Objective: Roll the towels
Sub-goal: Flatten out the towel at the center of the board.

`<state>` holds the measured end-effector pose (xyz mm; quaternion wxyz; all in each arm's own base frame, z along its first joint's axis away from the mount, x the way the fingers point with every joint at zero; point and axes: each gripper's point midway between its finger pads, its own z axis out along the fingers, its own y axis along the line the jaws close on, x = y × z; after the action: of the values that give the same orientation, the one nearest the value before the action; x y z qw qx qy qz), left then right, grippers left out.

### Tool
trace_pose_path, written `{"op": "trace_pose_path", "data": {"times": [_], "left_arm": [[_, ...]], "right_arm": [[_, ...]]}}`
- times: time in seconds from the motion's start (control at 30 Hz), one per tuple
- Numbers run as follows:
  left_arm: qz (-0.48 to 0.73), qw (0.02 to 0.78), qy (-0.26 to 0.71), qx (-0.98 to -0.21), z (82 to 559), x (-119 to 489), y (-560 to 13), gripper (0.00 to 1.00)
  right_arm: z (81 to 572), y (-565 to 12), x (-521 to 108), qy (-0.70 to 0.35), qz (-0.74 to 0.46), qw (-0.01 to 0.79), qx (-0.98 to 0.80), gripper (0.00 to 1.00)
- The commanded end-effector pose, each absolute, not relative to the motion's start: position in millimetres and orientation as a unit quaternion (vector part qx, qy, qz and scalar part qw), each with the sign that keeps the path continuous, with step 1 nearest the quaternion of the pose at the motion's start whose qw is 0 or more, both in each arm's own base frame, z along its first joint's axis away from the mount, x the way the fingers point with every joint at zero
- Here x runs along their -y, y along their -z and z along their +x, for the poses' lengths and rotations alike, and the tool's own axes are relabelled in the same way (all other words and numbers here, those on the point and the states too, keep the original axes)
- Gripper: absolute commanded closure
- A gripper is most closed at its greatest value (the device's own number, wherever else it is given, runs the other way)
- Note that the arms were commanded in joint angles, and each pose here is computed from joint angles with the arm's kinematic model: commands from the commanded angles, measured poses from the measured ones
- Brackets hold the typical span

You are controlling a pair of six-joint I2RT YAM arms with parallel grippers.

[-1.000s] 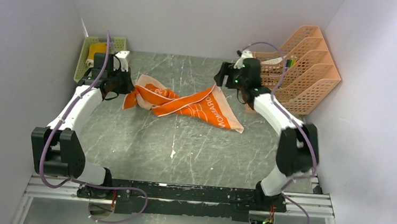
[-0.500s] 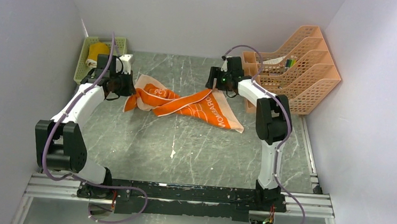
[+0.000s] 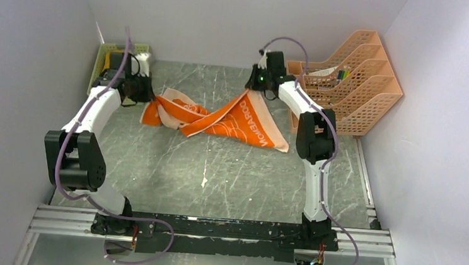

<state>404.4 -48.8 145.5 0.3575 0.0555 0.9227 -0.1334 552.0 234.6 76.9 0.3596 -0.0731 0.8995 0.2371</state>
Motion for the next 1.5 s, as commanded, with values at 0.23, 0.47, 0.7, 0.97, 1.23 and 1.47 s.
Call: {"op": "trace_pose_path", "data": {"times": [0.23, 0.47, 0.7, 0.97, 1.23, 1.47], "left_arm": [[0.037, 0.536, 0.134, -0.833, 548, 9, -344, 0.93], [0.058, 0.588, 0.139, -0.795, 519, 16, -402, 0.93], [0.084, 0.547, 0.171, -0.815, 428, 38, -349, 0.93], [0.079, 0.475, 0.171, -0.859, 381, 41, -280, 0.93], [0.039, 0.425, 0.126, -0.895, 370, 21, -236, 0.93], [0.039, 0.401, 0.134, -0.906, 376, 23, -218, 0.93]], "right_arm": [[586, -386, -244, -0.330, -0.118, 0.601, -0.719, 1.00], [490, -400, -212, -0.319, -0.124, 0.614, -0.711, 1.00], [316, -253, -156, -0.322, -0.007, 0.572, -0.754, 0.95], [281, -265, -78, -0.175, 0.064, 0.678, -0.711, 0.21], [389, -186, -143, -0.170, -0.056, 0.511, -0.841, 0.23], [444, -90, -169, -0.149, -0.132, 0.373, -0.906, 0.32]]}}
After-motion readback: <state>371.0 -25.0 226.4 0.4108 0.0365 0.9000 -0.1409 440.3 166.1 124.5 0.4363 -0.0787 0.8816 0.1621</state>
